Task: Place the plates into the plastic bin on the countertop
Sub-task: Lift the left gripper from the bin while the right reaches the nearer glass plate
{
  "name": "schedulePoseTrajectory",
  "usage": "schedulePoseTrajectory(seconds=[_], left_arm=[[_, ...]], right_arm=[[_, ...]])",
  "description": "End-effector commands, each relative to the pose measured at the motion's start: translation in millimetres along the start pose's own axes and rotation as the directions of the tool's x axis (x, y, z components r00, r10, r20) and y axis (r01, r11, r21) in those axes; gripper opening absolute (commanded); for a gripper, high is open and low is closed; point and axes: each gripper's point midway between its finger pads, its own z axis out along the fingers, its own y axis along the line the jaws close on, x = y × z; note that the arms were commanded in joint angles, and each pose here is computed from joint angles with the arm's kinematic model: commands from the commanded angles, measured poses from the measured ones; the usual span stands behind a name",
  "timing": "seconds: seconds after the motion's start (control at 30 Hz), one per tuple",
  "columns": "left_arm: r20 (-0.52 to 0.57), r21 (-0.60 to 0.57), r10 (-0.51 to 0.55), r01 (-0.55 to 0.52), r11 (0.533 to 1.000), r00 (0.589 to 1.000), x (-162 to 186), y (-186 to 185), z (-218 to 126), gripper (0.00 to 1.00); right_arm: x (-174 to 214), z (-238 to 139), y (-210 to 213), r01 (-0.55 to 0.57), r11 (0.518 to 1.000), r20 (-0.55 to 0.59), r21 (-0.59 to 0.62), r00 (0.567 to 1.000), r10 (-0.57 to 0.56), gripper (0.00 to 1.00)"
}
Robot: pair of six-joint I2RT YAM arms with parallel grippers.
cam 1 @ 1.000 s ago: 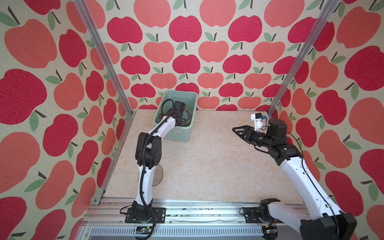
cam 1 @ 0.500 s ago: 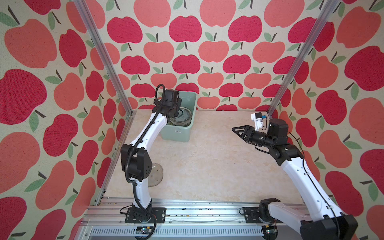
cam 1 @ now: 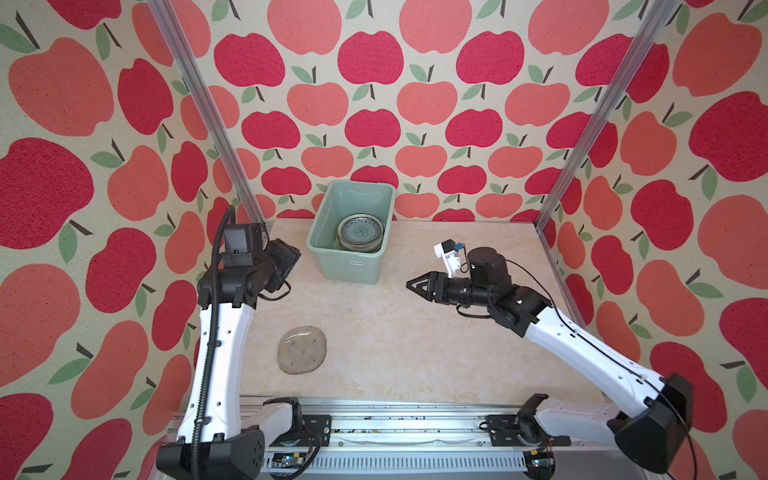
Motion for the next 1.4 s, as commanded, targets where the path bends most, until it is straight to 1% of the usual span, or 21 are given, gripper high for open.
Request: schedulePoseTrajectory(seconds=[0.0, 0.07, 0.17, 0.3, 0.37, 0.47, 0.5, 0.57, 0.63, 0.8, 0.9, 1.03, 1.23, 1.37], left_arm=[[-0.185, -0.141, 0.014, -0.041, 0.989, 0.983, 44, 68, -12, 0.64], [-0.182, -0.145, 0.031, -0.058, 0.988, 0.983, 49, 79, -22, 0.66], [-0.167, -0.186, 0.091, -0.122, 0.975, 0.982, 52, 89, -41, 0.76], [-0.133, -0.195, 0.148, -0.172, 0.966, 0.980, 53, 87, -66, 0.88], [-0.121, -0.190, 0.168, -0.189, 0.963, 0.978, 54, 85, -74, 0.91], [-0.119, -0.189, 0.183, -0.203, 0.961, 0.976, 57, 86, -81, 0.91], [-0.118, -0.186, 0.183, -0.202, 0.961, 0.976, 59, 86, -83, 0.92], [-0.115, -0.174, 0.174, -0.193, 0.966, 0.978, 62, 85, -83, 0.92], [-0.111, -0.158, 0.161, -0.177, 0.971, 0.981, 64, 84, -82, 0.92], [-0.109, -0.114, 0.127, -0.140, 0.984, 0.986, 68, 78, -80, 0.92], [-0.099, -0.086, 0.124, -0.133, 0.987, 0.987, 68, 73, -81, 0.92], [-0.092, -0.085, 0.122, -0.130, 0.988, 0.988, 69, 74, -83, 0.92], [-0.088, -0.071, 0.098, -0.105, 0.992, 0.991, 72, 74, -80, 0.91], [-0.088, -0.067, 0.097, -0.103, 0.992, 0.991, 71, 73, -80, 0.90]], right_arm=[[14, 37, -2, -0.032, 0.998, 0.021, 0.049, 0.999, 0.031, 0.54], [35, 62, 3, -0.012, 0.998, -0.030, 0.058, 0.999, 0.013, 0.54], [67, 97, -5, -0.012, 0.992, -0.106, 0.125, 0.994, 0.026, 0.53], [107, 139, -7, -0.001, 0.986, -0.206, 0.165, 0.978, 0.036, 0.52], [117, 155, -4, 0.016, 0.984, -0.248, 0.175, 0.968, 0.028, 0.52], [123, 174, -1, 0.048, 0.980, -0.272, 0.195, 0.962, 0.007, 0.53], [125, 180, -4, 0.034, 0.977, -0.272, 0.210, 0.962, 0.025, 0.53], [143, 193, 1, 0.023, 0.978, -0.307, 0.207, 0.951, 0.042, 0.54], [149, 205, 0, 0.003, 0.978, -0.326, 0.207, 0.943, 0.066, 0.54], [169, 236, -7, -0.039, 0.975, -0.399, 0.217, 0.908, 0.126, 0.52], [176, 245, -14, -0.063, 0.968, -0.417, 0.243, 0.894, 0.162, 0.50], [181, 252, -24, -0.090, 0.960, -0.419, 0.267, 0.886, 0.200, 0.48], [194, 265, -37, -0.165, 0.947, -0.448, 0.277, 0.849, 0.279, 0.37], [200, 271, -41, -0.185, 0.943, -0.458, 0.278, 0.837, 0.299, 0.33]])
